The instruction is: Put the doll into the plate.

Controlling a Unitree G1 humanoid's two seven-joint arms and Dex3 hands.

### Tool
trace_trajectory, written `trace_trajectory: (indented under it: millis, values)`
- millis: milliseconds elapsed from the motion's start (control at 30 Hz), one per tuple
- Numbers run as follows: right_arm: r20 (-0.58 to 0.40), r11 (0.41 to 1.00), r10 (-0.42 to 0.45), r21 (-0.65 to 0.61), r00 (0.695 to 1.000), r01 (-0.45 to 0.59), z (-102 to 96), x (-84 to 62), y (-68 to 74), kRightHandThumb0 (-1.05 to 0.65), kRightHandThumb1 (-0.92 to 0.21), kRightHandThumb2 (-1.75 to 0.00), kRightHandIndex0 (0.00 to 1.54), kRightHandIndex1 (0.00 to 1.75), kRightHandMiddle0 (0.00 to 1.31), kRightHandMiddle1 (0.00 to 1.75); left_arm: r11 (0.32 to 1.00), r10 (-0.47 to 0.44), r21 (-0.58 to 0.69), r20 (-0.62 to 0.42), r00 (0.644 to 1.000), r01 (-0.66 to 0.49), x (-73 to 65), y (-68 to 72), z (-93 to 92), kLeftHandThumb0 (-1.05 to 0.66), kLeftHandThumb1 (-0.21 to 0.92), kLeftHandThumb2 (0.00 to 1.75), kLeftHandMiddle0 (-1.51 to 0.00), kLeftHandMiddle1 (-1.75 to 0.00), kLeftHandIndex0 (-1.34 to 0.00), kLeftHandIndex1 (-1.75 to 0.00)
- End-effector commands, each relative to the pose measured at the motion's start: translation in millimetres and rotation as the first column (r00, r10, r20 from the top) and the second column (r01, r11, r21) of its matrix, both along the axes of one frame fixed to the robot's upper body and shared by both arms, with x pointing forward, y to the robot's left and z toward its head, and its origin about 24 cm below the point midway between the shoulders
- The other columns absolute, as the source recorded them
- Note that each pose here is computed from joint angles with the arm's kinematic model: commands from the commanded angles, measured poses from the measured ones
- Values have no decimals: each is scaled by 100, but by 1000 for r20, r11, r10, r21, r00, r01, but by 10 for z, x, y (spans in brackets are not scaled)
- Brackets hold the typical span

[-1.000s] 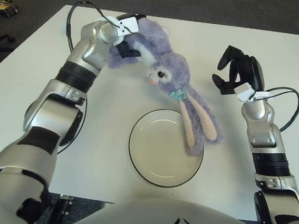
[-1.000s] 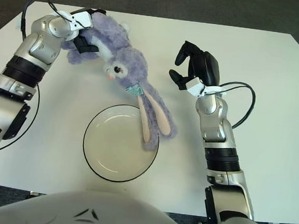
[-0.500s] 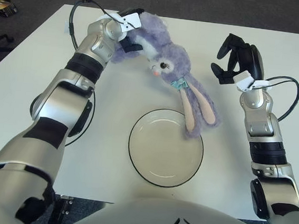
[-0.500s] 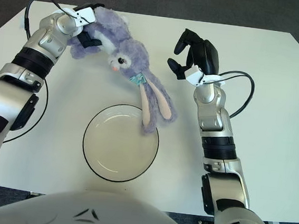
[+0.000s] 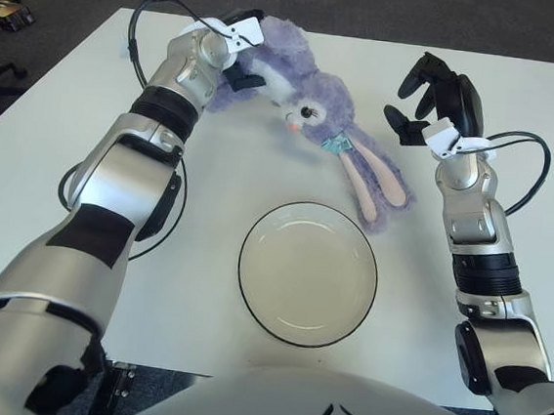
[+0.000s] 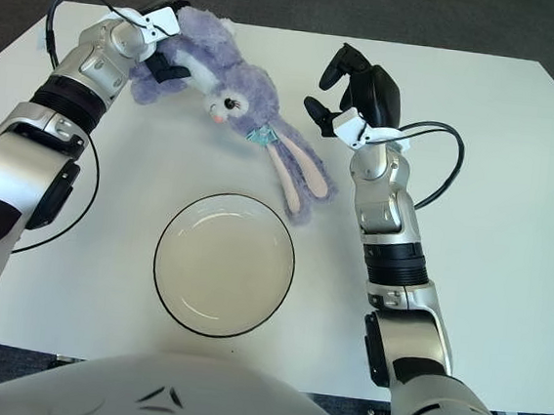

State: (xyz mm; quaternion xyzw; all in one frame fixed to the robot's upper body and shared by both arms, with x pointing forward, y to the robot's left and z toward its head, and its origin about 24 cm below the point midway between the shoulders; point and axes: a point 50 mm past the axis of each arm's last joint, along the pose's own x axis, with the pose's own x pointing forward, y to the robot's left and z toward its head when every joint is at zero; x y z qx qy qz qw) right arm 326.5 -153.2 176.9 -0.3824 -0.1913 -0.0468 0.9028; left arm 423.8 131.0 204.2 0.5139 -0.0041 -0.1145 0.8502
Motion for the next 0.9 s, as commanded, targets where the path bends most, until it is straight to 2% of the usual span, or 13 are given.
trace_trajectory:
  millis: [0,133,167,233,333,400,700,867]
  values:
    - [-21,1000,5,-8,1000,-5,99,-21,68,-41,-54,-98,37,175,46,169,1000,-5,-16,42,999,6,12,-27,121,-49,27,134,-125,-175,-66,-171]
    - [-86,999,34,-14,996,-35,127,-41,112,-39,-69,-75,24,157,40,166,1000,2,-23,48,999,-1,13,-41,120,-49,28,133,-125,-175,-65,-172]
    - [-104,999,47,-17,993,-49,134,-45,120,-46,-61,-77,21,143,26,156,1000,4,-24,50,999,-3,14,-46,120,-49,28,133,-125,-175,-65,-172]
    - [-144,996,80,-27,986,-85,150,-53,136,-54,-53,-80,19,126,13,144,1000,8,-27,51,999,-6,15,-59,122,-49,29,133,-125,-175,-65,-172]
    - [-171,993,104,-44,980,-113,174,-59,147,-62,-49,-80,16,110,4,130,999,9,-31,54,998,-7,16,-70,125,-49,29,132,-125,-175,-65,-171]
    - [-180,991,112,-55,977,-124,188,-61,153,-67,-51,-76,14,98,2,118,999,10,-33,56,998,-8,16,-75,125,-49,29,131,-125,-175,-65,-171]
    - [-183,984,100,-127,978,-125,222,-15,190,-82,-64,-55,6,72,0,93,998,9,-56,60,998,-5,14,-129,136,-49,30,129,-126,-175,-66,-168]
    - [-186,976,80,-185,979,-115,227,46,232,-93,-80,-35,5,57,0,76,997,-3,-82,63,998,8,8,-156,144,-49,29,128,-127,-175,-67,-167]
